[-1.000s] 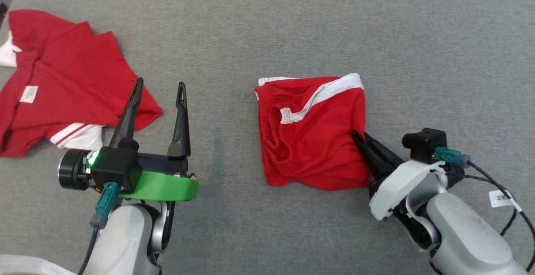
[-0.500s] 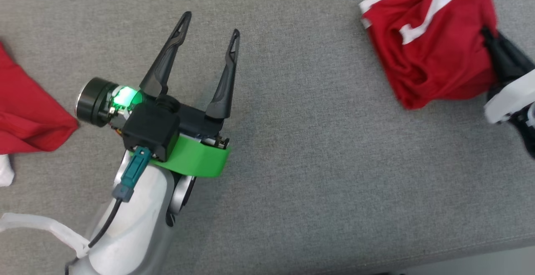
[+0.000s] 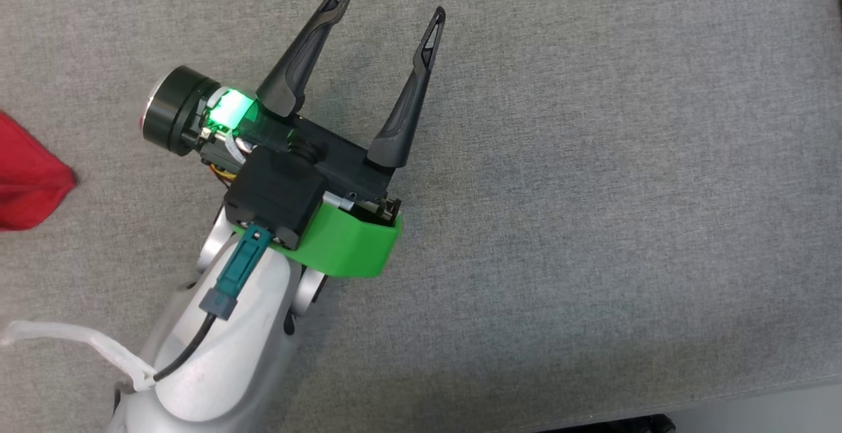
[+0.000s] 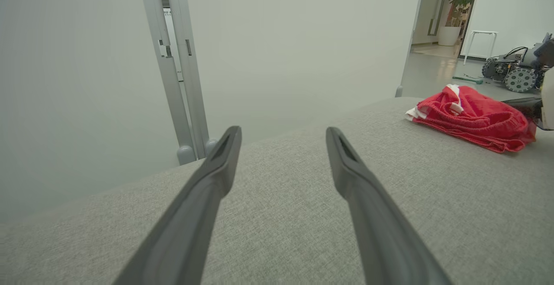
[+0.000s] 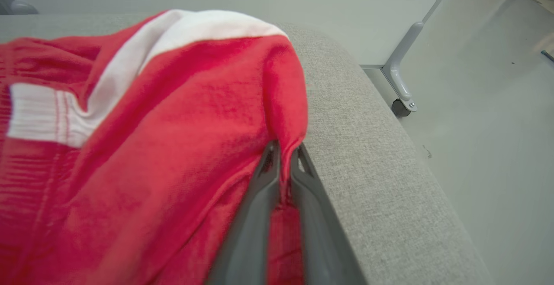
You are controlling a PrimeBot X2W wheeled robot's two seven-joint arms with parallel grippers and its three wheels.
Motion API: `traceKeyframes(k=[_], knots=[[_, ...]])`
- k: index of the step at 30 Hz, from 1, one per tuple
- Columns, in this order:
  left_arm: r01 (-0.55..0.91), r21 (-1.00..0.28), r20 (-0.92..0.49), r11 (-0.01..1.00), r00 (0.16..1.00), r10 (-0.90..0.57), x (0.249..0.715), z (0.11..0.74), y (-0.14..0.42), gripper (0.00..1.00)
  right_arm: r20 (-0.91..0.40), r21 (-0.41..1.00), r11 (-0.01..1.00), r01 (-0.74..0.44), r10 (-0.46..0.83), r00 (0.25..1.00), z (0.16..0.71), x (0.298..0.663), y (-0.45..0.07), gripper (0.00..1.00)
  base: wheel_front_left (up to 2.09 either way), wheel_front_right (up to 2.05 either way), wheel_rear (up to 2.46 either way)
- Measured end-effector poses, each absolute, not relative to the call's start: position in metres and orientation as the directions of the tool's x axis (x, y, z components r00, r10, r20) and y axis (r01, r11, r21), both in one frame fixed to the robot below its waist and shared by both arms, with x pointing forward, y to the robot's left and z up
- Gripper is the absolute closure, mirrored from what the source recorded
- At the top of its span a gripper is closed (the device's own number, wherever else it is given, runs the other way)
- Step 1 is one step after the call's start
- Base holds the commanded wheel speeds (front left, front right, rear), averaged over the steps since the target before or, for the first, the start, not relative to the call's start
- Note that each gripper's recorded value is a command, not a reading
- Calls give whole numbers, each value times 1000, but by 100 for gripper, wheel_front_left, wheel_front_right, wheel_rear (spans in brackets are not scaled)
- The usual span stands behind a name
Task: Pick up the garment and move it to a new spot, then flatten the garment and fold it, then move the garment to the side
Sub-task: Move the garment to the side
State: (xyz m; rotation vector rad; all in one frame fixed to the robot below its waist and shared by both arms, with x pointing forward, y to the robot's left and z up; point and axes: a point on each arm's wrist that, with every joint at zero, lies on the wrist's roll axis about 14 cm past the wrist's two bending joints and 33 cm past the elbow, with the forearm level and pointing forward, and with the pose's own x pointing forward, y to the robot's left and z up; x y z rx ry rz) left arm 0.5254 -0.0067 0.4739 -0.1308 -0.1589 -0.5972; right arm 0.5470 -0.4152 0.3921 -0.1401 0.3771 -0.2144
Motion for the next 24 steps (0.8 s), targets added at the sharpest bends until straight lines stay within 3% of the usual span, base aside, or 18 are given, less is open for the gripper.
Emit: traceKeyframes(k=[1,10,24], knots=[[564,-75,184,823,819,-544,526,473,-5,0,-343,-177,966,187,-239,909,391,547,-415,0,0,0,0],[515,-101,122,851,856,-503,512,465,10,0,-232,-115,967,228,-250,940,415,533,-402,0,0,0,0],[348,-126,40,929,938,-346,468,476,57,0,-35,9,986,169,-168,985,471,419,-317,0,0,0,0]])
